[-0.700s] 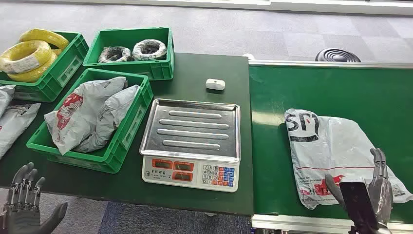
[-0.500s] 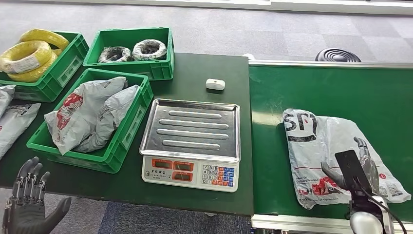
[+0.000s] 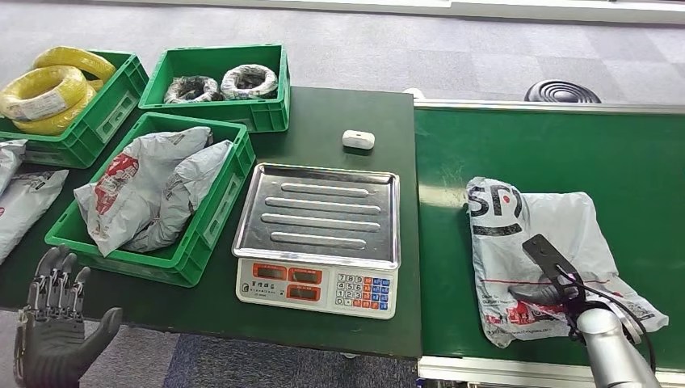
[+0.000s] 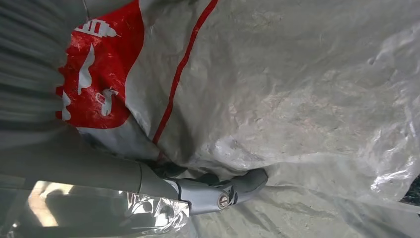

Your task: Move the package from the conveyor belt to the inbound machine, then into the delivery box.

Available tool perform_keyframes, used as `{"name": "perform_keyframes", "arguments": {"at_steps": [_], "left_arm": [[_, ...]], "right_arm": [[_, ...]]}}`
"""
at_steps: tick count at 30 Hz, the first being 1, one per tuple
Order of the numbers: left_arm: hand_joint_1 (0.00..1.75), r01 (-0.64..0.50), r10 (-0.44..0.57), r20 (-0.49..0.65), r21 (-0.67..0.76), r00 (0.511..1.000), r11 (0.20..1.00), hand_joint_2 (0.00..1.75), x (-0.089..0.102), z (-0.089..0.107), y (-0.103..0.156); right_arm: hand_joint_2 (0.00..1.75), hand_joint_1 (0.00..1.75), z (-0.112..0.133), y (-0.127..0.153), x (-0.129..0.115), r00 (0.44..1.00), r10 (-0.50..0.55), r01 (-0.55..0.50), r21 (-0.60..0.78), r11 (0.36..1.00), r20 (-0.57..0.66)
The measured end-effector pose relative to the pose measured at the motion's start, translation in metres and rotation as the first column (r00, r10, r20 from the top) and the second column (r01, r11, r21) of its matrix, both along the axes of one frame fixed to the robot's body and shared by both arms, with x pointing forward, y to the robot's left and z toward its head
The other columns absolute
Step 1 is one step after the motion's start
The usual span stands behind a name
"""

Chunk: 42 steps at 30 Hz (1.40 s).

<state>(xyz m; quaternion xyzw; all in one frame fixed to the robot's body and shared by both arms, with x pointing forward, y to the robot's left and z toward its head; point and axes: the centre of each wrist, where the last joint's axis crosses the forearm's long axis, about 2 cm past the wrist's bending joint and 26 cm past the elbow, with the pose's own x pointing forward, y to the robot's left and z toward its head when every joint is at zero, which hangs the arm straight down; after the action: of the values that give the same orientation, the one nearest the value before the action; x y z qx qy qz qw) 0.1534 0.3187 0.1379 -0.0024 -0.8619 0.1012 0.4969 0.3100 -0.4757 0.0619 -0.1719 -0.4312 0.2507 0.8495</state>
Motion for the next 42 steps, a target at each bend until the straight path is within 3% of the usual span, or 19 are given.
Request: {"name": "perform_keyframes", "arguments": {"at_steps": [1, 2, 7, 12, 14, 17, 20, 22, 28, 31, 34, 37, 39, 42], "left_arm": [[0.0, -0.008, 0.008, -0.003, 0.003, 1.0, 1.0, 1.75, 0.0, 0.0, 0.0], [0.0, -0.018, 0.018, -0.005, 0.006, 1.0, 1.0, 1.75, 0.0, 0.0, 0.001], [0.0, -0.056, 0.056, -0.016, 0.013, 0.998, 0.998, 1.75, -0.004, 0.001, 0.001], [0.0, -0.074, 0.074, -0.021, 0.016, 0.997, 0.997, 1.75, -0.01, 0.007, 0.001], [0.0, -0.074, 0.074, -0.025, 0.017, 0.997, 0.997, 1.75, -0.013, 0.009, 0.001], [0.0, -0.085, 0.085, -0.023, 0.011, 0.996, 0.996, 1.75, -0.015, 0.013, 0.001], [0.0, -0.102, 0.102, -0.014, 0.003, 0.995, 0.995, 1.75, -0.017, 0.017, 0.0], [0.0, -0.11, 0.11, -0.01, 0.001, 0.994, 0.994, 1.75, -0.017, 0.018, -0.001], [0.0, -0.128, 0.128, 0.022, 0.008, 0.992, 0.992, 1.75, -0.012, 0.019, -0.007], [0.0, -0.131, 0.13, 0.047, 0.004, 0.99, 0.991, 1.75, -0.007, 0.022, -0.011], [0.0, -0.122, 0.121, 0.08, 0.001, 0.989, 0.993, 1.75, 0.001, 0.026, -0.013], [0.0, -0.103, 0.102, 0.114, 0.001, 0.988, 0.995, 1.75, 0.011, 0.031, -0.013], [0.0, -0.09, 0.088, 0.133, 0.003, 0.987, 0.996, 1.75, 0.017, 0.035, -0.013], [0.0, -0.072, 0.07, 0.149, 0.009, 0.986, 0.997, 1.75, 0.023, 0.04, -0.014]], "right_arm": [[1.75, 1.56, 0.0, 0.0, 0.002, 1.0, 0.008, -0.008, -0.004, 1.0, -0.025], [1.75, 1.64, 0.001, 0.0, 0.006, 0.999, 0.016, -0.017, -0.011, 1.0, -0.048], [1.75, 1.71, 0.011, 0.008, 0.028, 0.991, 0.022, -0.037, -0.107, 0.994, -0.135], [1.75, 1.75, 0.018, 0.025, 0.045, 0.991, -0.019, -0.008, -0.203, 0.979, -0.13], [1.75, 1.75, 0.018, 0.031, 0.048, 0.996, -0.049, 0.031, -0.217, 0.976, -0.078], [1.75, 1.75, 0.023, 0.047, 0.056, 0.98, -0.125, 0.147, -0.136, 0.98, 0.157], [1.75, 1.75, 0.041, 0.065, 0.068, 0.883, -0.207, 0.214, 0.031, 0.976, 0.42], [1.75, 1.75, 0.058, 0.077, 0.076, 0.81, -0.242, 0.226, 0.097, 0.969, 0.534], [1.75, 1.75, 0.106, 0.118, 0.087, 0.538, -0.237, 0.191, 0.157, 0.969, 0.809], [1.75, 1.75, 0.131, 0.145, 0.091, 0.471, -0.148, 0.076, 0.127, 0.989, 0.87], [1.75, 1.75, 0.154, 0.182, 0.098, 0.521, 0.064, -0.164, 0.027, 0.986, 0.851], [1.75, 1.75, 0.179, 0.233, 0.106, 0.534, 0.356, -0.42, -0.124, 0.899, 0.767], [1.75, 1.75, 0.194, 0.27, 0.109, 0.493, 0.516, -0.54, -0.22, 0.813, 0.7], [1.75, 1.75, 0.208, 0.317, 0.109, 0.426, 0.67, -0.651, -0.308, 0.694, 0.608]]}}
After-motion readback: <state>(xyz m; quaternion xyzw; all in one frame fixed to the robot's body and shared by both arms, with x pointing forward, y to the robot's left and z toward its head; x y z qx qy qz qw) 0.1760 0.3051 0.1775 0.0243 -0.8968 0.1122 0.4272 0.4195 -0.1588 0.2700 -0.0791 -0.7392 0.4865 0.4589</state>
